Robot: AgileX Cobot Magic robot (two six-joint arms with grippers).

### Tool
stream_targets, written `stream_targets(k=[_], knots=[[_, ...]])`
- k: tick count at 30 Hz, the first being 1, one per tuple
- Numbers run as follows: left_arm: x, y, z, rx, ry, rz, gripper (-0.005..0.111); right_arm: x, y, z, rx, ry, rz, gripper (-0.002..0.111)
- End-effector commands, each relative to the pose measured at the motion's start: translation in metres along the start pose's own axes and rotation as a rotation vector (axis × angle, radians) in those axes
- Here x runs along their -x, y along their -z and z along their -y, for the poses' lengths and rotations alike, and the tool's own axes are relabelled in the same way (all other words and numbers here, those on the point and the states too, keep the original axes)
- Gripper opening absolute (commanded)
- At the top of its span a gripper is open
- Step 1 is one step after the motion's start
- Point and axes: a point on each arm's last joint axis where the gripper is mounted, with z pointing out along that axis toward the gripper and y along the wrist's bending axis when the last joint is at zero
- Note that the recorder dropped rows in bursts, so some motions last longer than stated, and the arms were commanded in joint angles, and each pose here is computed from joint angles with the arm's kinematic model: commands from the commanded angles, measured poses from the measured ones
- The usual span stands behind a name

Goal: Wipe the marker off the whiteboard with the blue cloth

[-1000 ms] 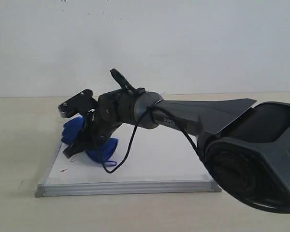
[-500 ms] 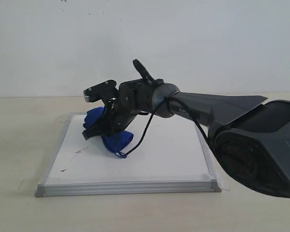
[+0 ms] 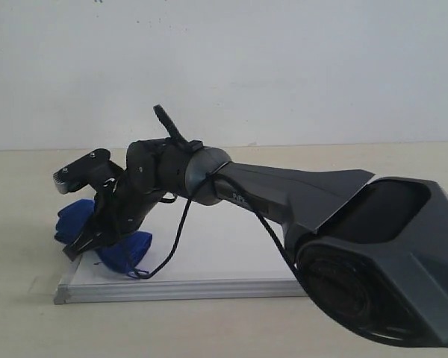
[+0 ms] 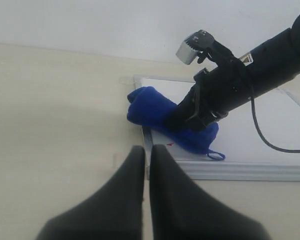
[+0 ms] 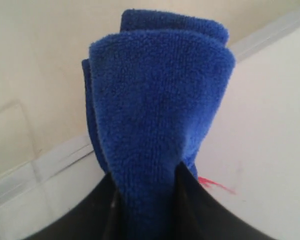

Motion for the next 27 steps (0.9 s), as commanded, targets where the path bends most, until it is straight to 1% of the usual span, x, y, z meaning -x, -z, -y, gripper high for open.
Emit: stream_targets(k=[1, 4, 6, 8, 13, 15, 16, 18, 19, 20, 24, 27], knots=[[0.000, 0.000, 0.000, -0.004, 0.009, 0.006, 0.004, -0.015, -0.005, 0.048, -0.182, -0.050, -0.011, -0.001], [0.000, 0.000, 0.000, -0.004, 0.009, 0.006, 0.004, -0.024, -0.006, 0.069, -0.239, -0.120, -0.017, -0.001], [0.000, 0.000, 0.000, -0.004, 0.009, 0.006, 0.004, -0.027, -0.008, 0.070, -0.238, -0.127, -0.030, -0.001], [0.000, 0.000, 0.000, -0.004, 0.009, 0.006, 0.004, -0.028, -0.011, 0.060, -0.193, -0.115, -0.055, -0.001], [0.000, 0.000, 0.000, -0.004, 0.009, 0.006, 0.004, -0.024, -0.015, 0.007, 0.092, -0.045, -0.118, -0.001], [0.000, 0.000, 0.000, -0.004, 0.009, 0.006, 0.004, -0.018, -0.009, -0.007, 0.166, -0.040, -0.131, -0.001], [0.000, 0.000, 0.000, -0.004, 0.009, 0.006, 0.004, -0.014, -0.005, -0.008, 0.178, -0.028, -0.127, -0.001], [0.000, 0.000, 0.000, -0.004, 0.009, 0.006, 0.004, -0.010, -0.003, -0.003, 0.150, -0.009, -0.103, -0.001], [0.000, 0.000, 0.000, -0.004, 0.009, 0.006, 0.004, -0.009, -0.002, 0.005, 0.108, -0.009, -0.083, -0.001], [0.000, 0.000, 0.000, -0.004, 0.009, 0.006, 0.004, -0.008, -0.002, 0.013, 0.064, -0.011, -0.069, -0.001], [0.000, 0.000, 0.000, -0.004, 0.009, 0.006, 0.004, -0.016, -0.004, 0.059, -0.190, -0.067, -0.045, -0.001], [0.000, 0.000, 0.000, -0.004, 0.009, 0.006, 0.004, -0.025, -0.006, 0.080, -0.303, -0.109, -0.051, -0.001]])
